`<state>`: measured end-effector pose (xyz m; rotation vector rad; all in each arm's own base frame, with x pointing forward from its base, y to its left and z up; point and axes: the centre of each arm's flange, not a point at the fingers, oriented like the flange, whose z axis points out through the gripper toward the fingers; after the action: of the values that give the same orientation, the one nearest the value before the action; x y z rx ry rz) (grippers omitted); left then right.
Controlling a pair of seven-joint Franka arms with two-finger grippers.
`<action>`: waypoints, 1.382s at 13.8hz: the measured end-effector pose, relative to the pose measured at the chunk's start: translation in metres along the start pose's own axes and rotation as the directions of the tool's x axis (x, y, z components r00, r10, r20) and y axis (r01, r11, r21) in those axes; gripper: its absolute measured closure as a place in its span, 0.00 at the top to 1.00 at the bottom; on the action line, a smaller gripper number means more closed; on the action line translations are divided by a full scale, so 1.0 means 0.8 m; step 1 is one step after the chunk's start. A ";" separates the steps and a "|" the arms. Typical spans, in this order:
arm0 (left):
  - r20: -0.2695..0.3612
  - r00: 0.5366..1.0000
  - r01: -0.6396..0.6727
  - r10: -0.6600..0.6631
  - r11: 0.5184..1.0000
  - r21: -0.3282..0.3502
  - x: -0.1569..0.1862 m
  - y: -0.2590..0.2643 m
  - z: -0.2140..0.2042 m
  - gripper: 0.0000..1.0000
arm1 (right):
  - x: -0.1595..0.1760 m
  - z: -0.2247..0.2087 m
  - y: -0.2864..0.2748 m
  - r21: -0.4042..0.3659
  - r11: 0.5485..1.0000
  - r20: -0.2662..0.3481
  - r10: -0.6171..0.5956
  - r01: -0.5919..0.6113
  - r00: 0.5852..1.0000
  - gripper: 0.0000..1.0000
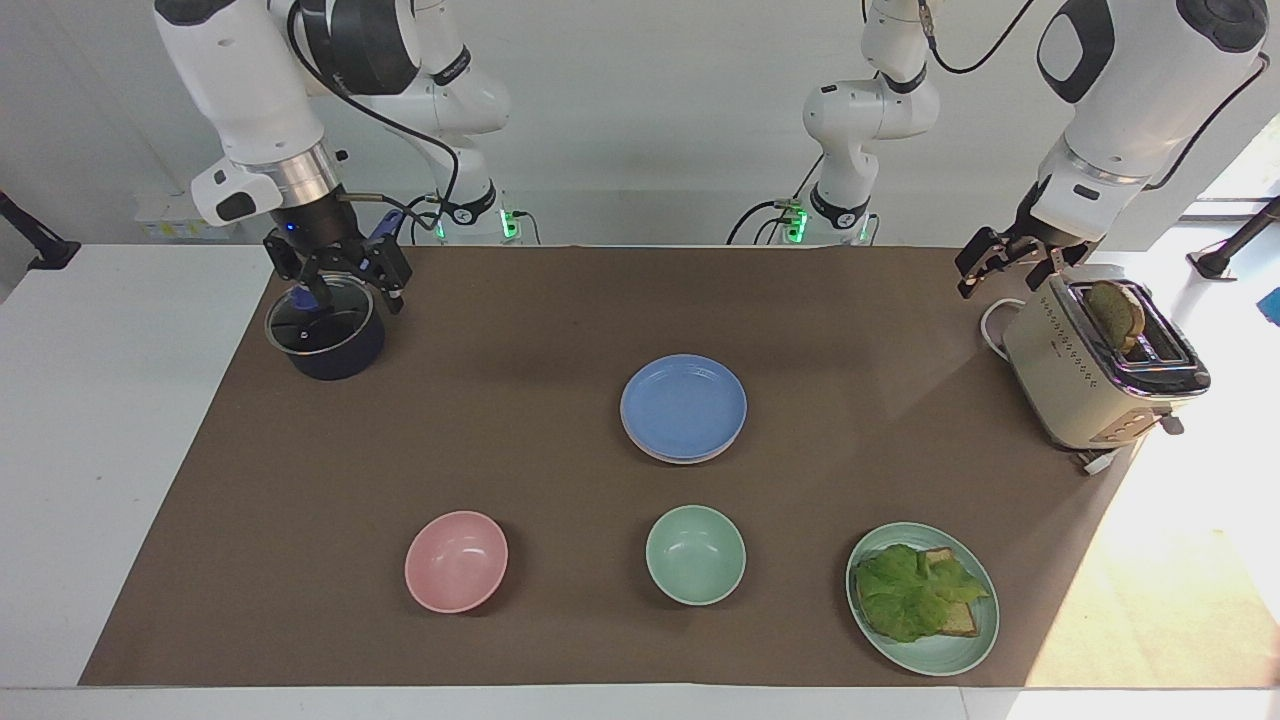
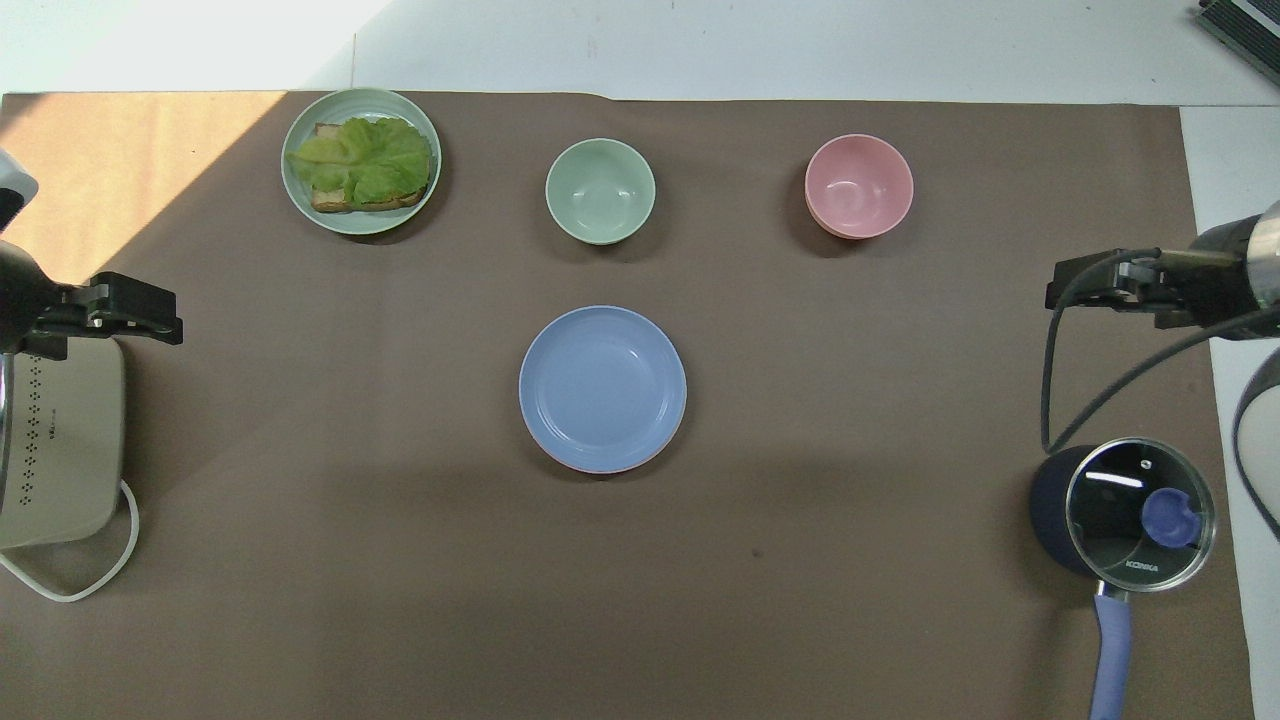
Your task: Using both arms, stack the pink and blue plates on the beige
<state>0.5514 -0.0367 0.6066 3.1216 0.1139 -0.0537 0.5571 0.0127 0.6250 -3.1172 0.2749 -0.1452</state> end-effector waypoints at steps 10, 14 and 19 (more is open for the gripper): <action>0.000 1.000 0.000 0.000 1.000 0.000 0.000 0.000 0.000 1.00 | -0.010 -0.028 0.001 -0.037 0.997 0.069 -0.066 0.068 0.995 1.00; 0.000 1.000 0.000 0.000 1.000 0.000 0.000 0.000 0.000 1.00 | -0.011 -0.027 0.001 -0.036 0.996 0.074 -0.082 0.085 0.994 1.00; 0.000 1.000 0.000 0.000 1.000 0.000 0.000 0.000 0.000 1.00 | -0.013 -0.024 -0.001 -0.037 0.995 0.087 -0.085 0.088 0.993 1.00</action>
<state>0.5514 -0.0367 0.6066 3.1216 0.1139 -0.0537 0.5451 0.0155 0.6429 -3.1664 0.1430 -0.0067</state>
